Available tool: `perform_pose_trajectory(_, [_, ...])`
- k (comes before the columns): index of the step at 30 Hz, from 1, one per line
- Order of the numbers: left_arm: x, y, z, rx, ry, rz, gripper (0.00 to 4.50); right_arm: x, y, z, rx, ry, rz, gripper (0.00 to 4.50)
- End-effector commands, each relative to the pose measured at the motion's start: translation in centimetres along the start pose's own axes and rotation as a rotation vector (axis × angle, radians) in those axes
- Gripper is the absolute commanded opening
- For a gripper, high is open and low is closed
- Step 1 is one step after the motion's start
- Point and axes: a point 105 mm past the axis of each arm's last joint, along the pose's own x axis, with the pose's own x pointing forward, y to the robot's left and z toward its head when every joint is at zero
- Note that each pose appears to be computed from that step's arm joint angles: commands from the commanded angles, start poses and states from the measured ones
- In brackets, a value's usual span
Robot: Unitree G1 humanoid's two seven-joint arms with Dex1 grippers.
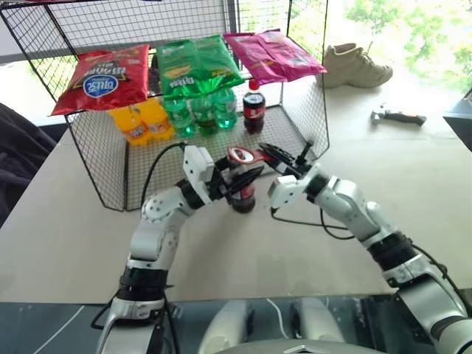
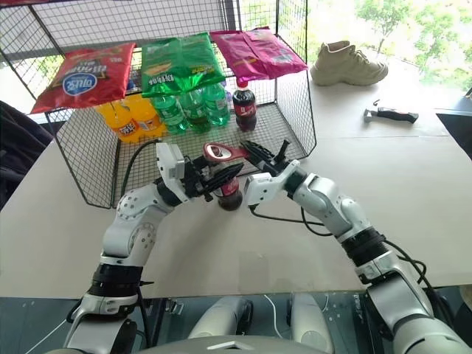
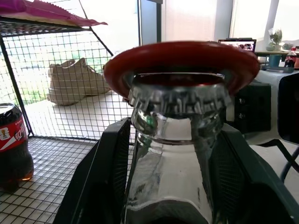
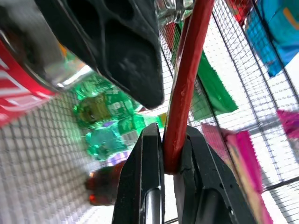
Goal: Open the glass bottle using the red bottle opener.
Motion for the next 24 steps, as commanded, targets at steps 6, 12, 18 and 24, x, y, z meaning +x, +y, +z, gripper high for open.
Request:
perform_pose_trajectory(6, [0.4,0.0,-0.9,-0.014,0.028,0.01,1.99,0.5,-2.9,-0.3,-0.186,-0.064,-0.089,0.0])
perform_pose_trajectory(12, [0.2,0.0,-1.1,-0.016,0.036,0.01,1.99,0.5,-3.4,-0.3,-0.2,-0.072,-0.106,0.0])
perform_pose_trajectory(18, [0.3,-0.1,-1.2,-0.022,0.037,0.006,1.99,0.5,-4.5,-0.4,-0.236,-0.077,-0.121,0.0])
perform_pose_trajectory(24, [0.4,-0.2,-1.2,-0.027,0.033,0.002,1.99,0.0,-5.0,-1.4,-0.267,-0.055,-0.116,0.0])
